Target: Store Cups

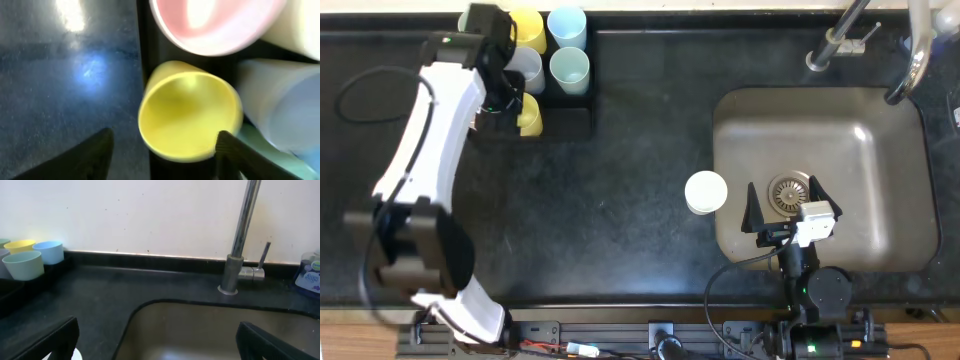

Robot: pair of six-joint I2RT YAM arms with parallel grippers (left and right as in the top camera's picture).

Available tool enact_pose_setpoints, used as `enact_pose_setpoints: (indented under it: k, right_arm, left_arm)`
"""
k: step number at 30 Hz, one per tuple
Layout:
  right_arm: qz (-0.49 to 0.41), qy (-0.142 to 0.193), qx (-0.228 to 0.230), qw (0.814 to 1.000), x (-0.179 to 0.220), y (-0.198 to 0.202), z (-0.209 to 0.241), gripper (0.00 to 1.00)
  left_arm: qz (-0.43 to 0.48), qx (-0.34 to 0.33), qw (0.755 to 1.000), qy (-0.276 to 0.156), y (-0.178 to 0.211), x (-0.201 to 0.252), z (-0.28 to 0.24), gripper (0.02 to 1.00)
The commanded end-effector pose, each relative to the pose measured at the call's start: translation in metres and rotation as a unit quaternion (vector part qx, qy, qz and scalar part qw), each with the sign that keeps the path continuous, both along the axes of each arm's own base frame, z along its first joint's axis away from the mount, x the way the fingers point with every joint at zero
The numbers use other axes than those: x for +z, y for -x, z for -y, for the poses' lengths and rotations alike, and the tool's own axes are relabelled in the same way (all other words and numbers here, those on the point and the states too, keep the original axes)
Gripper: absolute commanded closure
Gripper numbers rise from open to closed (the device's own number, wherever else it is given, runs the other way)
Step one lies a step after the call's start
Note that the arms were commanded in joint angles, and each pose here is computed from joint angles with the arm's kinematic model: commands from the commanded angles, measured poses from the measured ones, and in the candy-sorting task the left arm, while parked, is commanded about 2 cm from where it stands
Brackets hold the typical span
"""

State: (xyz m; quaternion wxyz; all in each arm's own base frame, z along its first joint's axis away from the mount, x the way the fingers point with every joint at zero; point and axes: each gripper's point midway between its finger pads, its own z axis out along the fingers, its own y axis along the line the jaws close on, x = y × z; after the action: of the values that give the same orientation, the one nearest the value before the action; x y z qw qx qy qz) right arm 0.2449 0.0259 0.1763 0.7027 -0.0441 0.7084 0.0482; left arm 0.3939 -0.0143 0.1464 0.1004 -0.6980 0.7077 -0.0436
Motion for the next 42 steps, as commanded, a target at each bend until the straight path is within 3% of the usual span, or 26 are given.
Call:
enact_pose_setpoints:
  k: [1,2,3,4,7,8,11,13,15,24,30,38,42]
  right_arm:
    - [0.000,0.002,-0.001,1.000,-0.004,0.000,0.000,0.005]
    - [0.000,0.002,-0.001,1.000,-0.004,0.000,0.000,0.003]
    - [0.000,0.002,-0.001,1.000,-0.004,0.000,0.000,0.005]
    - [0.000,0.002,-0.001,1.000,-0.004,0.000,0.000,0.003]
    - [0.000,0.002,-0.001,1.000,-0.004,0.000,0.000,0.005]
    - [0.000,0.002,-0.001,1.000,-0.004,0.000,0.000,0.003]
    - [0.000,0.002,-0.001,1.000,-0.004,0.000,0.000,0.003]
    - [0.000,0.002,-0.001,1.000,-0.004,0.000,0.000,0.003]
    - [0.000,0.002,-0.001,1.000,-0.004,0.000,0.000,0.003]
    - [0.000,0.002,-0.001,1.000,-0.004,0.000,0.000,0.005]
    - [0.000,0.002,-0.001,1.000,-0.004,0.000,0.000,0.003]
    - [0.000,0.002,-0.001,1.000,-0.004,0.000,0.000,0.003]
    - [0.000,0.002,-0.001,1.000,-0.004,0.000,0.000,0.003]
  left_arm:
    - [0.151,-0.054,0.986,-0.052,0.001,0.096,-0.010,0.073]
    - [0.195,-0.082,0.974,-0.077,0.000,0.123,-0.013,0.020]
    - [0.279,-0.153,0.937,-0.145,0.000,0.178,-0.018,0.020]
    - [0.311,-0.188,0.914,-0.181,-0.001,0.200,-0.020,0.020]
    - [0.399,-0.305,0.807,-0.311,0.008,0.265,-0.018,0.018]
    - [0.424,-0.343,0.760,-0.355,0.015,0.282,-0.013,0.018]
    - [0.477,-0.423,0.623,-0.453,0.044,0.308,0.007,0.018]
    - [0.494,-0.436,0.573,-0.487,0.065,0.306,0.012,0.018]
    - [0.507,-0.435,0.542,-0.510,0.086,0.291,0.014,0.018]
    - [0.549,-0.396,0.502,-0.539,0.151,0.177,0.006,0.018]
    - [0.559,-0.391,0.491,-0.542,0.163,0.115,0.007,0.018]
    - [0.518,-0.469,0.527,-0.485,0.151,0.054,0.019,0.018]
    - [0.469,-0.511,0.567,-0.446,0.150,0.013,0.019,0.018]
